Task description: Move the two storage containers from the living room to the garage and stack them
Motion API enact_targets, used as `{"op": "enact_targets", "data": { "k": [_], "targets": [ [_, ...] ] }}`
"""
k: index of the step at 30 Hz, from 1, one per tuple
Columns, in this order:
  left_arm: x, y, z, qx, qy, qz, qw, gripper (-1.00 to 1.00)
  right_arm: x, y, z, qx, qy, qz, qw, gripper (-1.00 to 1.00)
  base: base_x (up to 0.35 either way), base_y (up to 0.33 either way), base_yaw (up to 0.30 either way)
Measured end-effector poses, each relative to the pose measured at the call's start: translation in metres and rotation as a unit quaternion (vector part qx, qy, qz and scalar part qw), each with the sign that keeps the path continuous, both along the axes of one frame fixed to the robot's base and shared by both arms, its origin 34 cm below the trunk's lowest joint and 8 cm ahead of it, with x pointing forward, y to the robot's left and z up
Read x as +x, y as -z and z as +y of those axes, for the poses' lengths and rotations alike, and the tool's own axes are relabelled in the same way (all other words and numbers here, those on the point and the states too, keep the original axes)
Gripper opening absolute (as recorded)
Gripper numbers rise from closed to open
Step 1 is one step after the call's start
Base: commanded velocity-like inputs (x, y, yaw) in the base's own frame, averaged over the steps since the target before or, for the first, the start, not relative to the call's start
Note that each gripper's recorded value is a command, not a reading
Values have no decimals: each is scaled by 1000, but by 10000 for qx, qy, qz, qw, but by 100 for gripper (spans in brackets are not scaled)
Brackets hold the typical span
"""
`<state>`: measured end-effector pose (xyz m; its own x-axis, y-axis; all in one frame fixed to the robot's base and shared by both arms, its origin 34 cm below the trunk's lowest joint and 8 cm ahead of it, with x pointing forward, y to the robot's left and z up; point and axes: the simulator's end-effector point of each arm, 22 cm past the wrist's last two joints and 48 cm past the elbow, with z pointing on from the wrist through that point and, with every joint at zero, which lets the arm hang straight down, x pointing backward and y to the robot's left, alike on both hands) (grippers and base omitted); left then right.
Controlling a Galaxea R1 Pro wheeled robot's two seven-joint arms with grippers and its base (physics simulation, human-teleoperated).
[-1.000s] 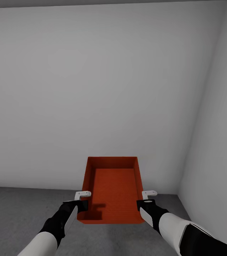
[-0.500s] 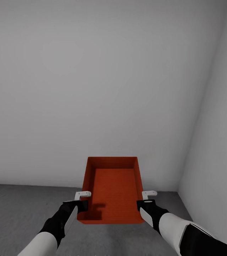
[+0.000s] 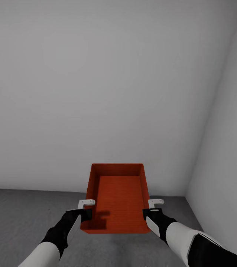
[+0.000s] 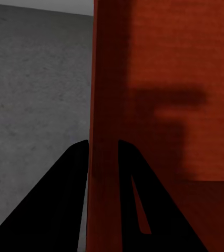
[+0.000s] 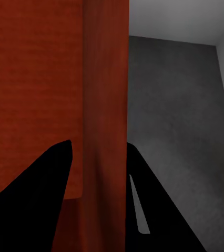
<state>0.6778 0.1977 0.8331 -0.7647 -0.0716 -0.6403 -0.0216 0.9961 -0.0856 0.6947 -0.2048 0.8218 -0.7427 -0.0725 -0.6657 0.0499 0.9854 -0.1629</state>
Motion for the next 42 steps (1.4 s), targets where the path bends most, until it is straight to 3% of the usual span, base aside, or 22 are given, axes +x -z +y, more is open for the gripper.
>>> {"op": "enact_targets", "data": {
  "k": [42],
  "targets": [
    [-1,85,0,-3,0,343,9994,-100,-2,86,0,0,5,339,9994,-100,0,0,-53]
  ]
}}
